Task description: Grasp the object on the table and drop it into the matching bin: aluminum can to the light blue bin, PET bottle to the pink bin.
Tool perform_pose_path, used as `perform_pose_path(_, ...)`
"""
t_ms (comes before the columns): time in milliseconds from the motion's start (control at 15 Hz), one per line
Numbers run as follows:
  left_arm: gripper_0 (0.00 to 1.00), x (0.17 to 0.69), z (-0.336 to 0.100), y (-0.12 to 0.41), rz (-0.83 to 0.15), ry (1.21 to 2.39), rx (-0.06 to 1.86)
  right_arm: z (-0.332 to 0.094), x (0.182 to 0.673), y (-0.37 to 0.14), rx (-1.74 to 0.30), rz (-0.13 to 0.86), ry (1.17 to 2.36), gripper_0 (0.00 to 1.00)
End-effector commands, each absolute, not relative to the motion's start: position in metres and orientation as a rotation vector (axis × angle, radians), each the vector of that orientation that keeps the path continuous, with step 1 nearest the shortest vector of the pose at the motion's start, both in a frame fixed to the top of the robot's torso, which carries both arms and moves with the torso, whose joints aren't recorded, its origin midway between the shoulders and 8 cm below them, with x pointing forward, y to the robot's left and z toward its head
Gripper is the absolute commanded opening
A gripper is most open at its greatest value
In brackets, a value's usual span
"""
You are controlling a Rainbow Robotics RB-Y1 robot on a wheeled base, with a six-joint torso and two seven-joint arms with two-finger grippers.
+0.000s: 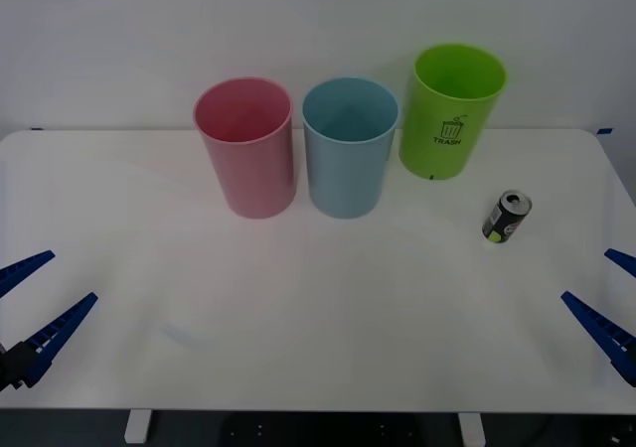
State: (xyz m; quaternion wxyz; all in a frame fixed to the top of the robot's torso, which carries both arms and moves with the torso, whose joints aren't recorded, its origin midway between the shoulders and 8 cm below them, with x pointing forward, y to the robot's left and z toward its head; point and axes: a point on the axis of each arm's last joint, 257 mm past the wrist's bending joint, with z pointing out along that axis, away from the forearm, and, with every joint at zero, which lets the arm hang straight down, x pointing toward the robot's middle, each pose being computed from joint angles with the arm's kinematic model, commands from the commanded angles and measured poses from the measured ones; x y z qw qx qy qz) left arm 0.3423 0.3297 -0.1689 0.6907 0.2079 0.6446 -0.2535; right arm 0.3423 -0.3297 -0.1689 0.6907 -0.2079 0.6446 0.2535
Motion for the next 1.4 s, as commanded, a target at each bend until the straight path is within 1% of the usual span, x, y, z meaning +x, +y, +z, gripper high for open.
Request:
perform_pose_path(67, 1.0, 0.342, -0.169, 0.33, -0.567, 1.441, 0.465, -0.169, 0.342, -0.33, -0.465, 0.567, 1.441, 1.0)
perform_pose_path(133, 1.0, 0.342, -0.169, 0.33, -0.567, 1.441, 0.465, -0.184, 0.338, -0.326, -0.436, 0.581, 1.465, 1.0)
perform_pose_path(267, 1.0, 0.342, -0.169, 0.33, -0.567, 1.441, 0.465, -0.186, 0.337, -0.324, -0.438, 0.578, 1.474, 1.0)
perform_pose_path(600, 1.0, 0.342, -0.169, 0.33, -0.567, 1.441, 0.465, -0.194, 0.343, -0.33, -0.401, 0.51, 1.503, 1.0)
perform_pose_path(867, 1.0, 0.342, -0.169, 0.33, -0.567, 1.441, 0.465, -0.213, 0.35, -0.34, -0.366, 0.426, 1.545, 1.0)
perform_pose_path(1267, 1.0, 0.342, -0.169, 0.33, -0.567, 1.441, 0.465, -0.23, 0.352, -0.346, -0.359, 0.338, 1.577, 1.0)
perform_pose_path(1333, 1.0, 0.342, -0.169, 0.33, -0.567, 1.441, 0.465, -0.232, 0.353, -0.347, -0.372, 0.309, 1.574, 1.0)
perform_pose_path(1400, 1.0, 0.342, -0.169, 0.33, -0.567, 1.441, 0.465, -0.236, 0.355, -0.35, -0.385, 0.257, 1.574, 1.0)
